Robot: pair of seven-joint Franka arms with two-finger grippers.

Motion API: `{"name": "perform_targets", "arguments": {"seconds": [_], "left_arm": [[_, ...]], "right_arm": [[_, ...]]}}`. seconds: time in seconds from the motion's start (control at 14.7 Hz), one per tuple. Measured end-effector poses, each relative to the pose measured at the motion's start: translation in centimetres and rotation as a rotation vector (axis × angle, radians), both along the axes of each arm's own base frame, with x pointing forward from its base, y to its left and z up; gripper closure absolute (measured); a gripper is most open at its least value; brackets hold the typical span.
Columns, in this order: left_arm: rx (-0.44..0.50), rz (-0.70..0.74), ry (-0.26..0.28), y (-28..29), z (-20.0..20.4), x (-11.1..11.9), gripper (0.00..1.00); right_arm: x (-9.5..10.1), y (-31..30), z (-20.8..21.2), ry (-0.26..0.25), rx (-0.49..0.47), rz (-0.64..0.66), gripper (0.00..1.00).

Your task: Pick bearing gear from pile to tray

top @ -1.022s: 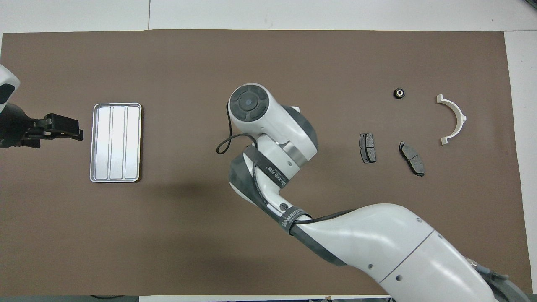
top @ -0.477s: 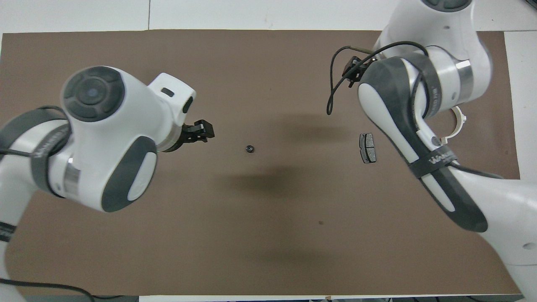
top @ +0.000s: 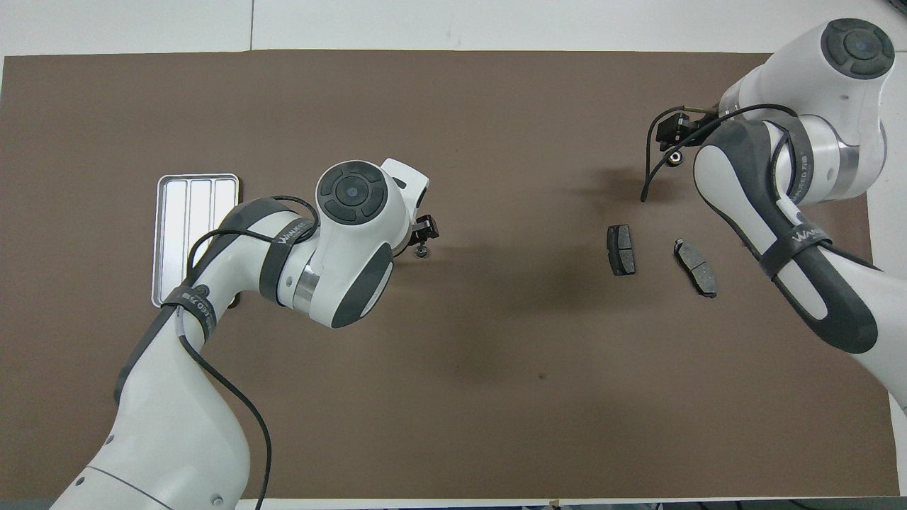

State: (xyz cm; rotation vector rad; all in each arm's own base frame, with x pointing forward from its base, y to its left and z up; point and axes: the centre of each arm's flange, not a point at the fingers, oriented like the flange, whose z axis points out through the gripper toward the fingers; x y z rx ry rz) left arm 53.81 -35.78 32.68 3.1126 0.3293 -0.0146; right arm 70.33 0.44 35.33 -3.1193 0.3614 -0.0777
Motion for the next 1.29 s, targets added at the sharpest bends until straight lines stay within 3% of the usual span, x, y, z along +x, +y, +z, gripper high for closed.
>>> {"name": "perform_targets", "arguments": {"seconds": [0.2, 0.48, 0.95, 1.02, 1.09, 1.16, 1.29], "left_arm": [[-0.049, 0.026, 0.000, -1.6, -0.8, -0.5, 0.00], [-0.093, 0.021, -0.038, -3.3, -0.9, -1.3, 0.00], [-0.078, 0.026, -0.028, -2.4, -3.5, -2.4, 0.00], [-0.078, 0.026, -0.028, -2.3, -3.5, -2.4, 0.07], [-0.077, 0.026, -0.028, -2.3, -3.5, -2.5, 0.10], [-0.077, 0.027, -0.028, -2.3, -3.5, -2.5, 0.10], [-0.077, 0.028, -0.029, -2.2, -3.5, -2.4, 0.20]], "right_arm": [[0.4, -0.4, -2.7, -0.010, -0.020, 0.007, 0.00], [0.9, -0.7, -4.6, -0.042, -0.043, -0.008, 0.00], [1.4, -1.2, -7.1, -0.064, -0.026, -0.022, 0.01], [1.4, -1.2, -7.2, -0.064, -0.025, -0.033, 0.01], [1.4, -1.2, -7.2, -0.064, -0.024, -0.048, 0.05], [1.4, -1.2, -7.2, -0.064, -0.023, -0.060, 0.15], [1.4, -1.2, -7.0, -0.067, -0.022, -0.070, 0.41]]}}
